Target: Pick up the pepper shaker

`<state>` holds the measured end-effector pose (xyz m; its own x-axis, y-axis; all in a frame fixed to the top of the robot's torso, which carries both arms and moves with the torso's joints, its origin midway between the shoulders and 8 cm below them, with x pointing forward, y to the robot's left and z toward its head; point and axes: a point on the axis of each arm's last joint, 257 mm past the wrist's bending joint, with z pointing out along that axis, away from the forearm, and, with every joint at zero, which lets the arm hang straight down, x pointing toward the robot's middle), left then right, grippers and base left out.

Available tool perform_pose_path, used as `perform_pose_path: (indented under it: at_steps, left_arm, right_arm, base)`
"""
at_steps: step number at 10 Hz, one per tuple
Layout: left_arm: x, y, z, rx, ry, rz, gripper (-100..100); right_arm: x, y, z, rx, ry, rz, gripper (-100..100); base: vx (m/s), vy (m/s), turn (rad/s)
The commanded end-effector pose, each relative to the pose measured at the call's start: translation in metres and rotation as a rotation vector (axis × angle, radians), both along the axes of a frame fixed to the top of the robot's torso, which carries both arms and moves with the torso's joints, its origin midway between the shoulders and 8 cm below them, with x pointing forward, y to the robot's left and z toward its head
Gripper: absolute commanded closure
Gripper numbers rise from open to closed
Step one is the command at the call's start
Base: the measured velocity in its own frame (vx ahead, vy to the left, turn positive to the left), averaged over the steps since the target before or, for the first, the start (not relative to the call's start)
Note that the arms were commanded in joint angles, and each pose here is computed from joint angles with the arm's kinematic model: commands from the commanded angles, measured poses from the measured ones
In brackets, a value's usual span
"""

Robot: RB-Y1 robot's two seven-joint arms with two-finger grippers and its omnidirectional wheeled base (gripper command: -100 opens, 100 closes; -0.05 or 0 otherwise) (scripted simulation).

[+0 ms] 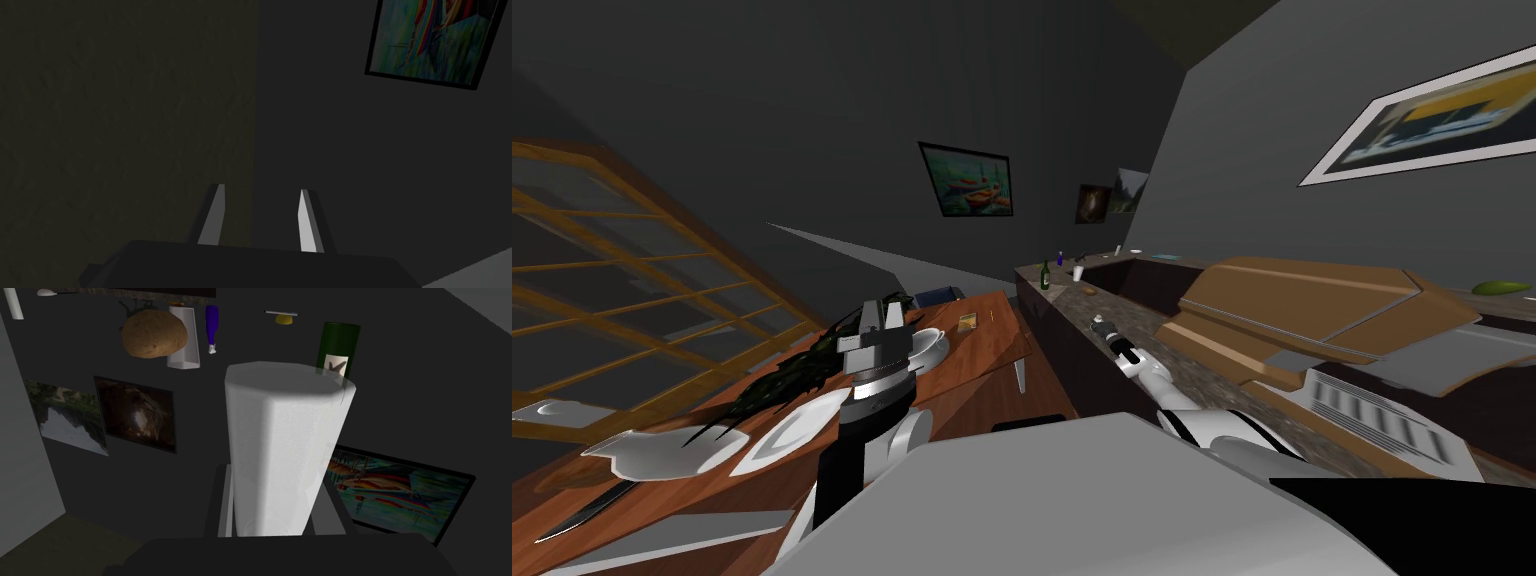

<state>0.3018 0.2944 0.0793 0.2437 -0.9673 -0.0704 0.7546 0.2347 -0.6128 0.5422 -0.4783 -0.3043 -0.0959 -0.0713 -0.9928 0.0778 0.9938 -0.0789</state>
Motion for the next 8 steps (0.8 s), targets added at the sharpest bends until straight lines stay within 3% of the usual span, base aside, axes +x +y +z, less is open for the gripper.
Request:
perform_pose_path:
  at_steps: [1,2,4,5,7,8]
  left_arm:
    - [0.000,0.000,0.000,0.000,0.000,0.000,0]
    - [0.000,0.000,0.000,0.000,0.000,0.000,0]
    - [0.000,0.000,0.000,0.000,0.000,0.000,0]
    - [0.000,0.000,0.000,0.000,0.000,0.000,0]
    - [0.000,0.000,0.000,0.000,0.000,0.000,0]
    - [0.000,0.000,0.000,0.000,0.000,0.000,0]
  right_arm:
    - [0.000,0.000,0.000,0.000,0.000,0.000,0]
    - [-0.013,0.004,-0.014,0.011,0.024,-0.004,100]
    - [-0.025,0.014,-0.015,0.014,0.018,0.006,100]
    - [-0.037,0.018,-0.029,0.027,0.040,-0.004,100]
    - [-0.038,0.021,-0.020,0.018,0.020,0.007,100]
    - [-0.052,0.024,-0.030,0.027,0.037,-0.003,100]
  base:
    - [0.000,0.000,0.000]
    - [0.043,-0.038,0.052]
    - [0.072,-0.056,0.038]
    - [0.063,-0.041,0.027]
    - [0.029,-0.016,0.016]
    - [0.032,-0.020,0.035]
